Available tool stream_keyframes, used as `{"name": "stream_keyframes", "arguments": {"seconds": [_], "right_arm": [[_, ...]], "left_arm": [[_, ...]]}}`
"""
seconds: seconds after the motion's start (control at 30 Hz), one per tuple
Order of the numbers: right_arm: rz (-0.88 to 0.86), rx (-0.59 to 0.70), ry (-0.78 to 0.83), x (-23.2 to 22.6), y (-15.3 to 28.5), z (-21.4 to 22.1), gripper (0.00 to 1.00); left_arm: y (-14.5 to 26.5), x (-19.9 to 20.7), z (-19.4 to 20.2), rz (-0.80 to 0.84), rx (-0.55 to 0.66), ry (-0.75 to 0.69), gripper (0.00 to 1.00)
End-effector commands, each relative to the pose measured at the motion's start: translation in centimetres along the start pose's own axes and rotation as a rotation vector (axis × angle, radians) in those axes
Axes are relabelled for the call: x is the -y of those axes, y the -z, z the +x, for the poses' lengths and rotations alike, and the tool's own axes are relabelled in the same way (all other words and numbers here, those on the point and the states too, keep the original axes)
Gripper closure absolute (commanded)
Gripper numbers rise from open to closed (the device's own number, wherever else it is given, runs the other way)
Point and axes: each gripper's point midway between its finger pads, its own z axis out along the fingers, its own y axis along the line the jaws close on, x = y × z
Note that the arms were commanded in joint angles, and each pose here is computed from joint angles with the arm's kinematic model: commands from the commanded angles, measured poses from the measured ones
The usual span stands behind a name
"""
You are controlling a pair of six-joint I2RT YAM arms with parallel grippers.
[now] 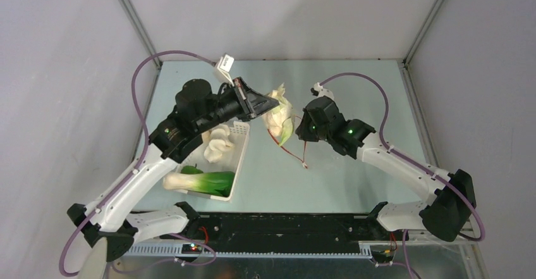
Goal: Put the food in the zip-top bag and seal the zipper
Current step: Place the fake vegetable in the bin.
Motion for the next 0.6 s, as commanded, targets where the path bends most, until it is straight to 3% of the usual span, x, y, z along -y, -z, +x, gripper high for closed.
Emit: {"name": "stream_keyframes", "arguments": {"seconds": [0.0,0.57], "right_arm": [[-0.073,0.029,-0.027,-1.5,0.5,-1.0,1.0],[-0.113,0.063,-0.033,-2.3,1.4,-2.0,1.0]], "left_arm": [[1.8,3.8,-1.8,0.12,0.068,-0.021,1.0],[1.4,2.1,1.2,0.128,-0.01,0.043,1.0]]}}
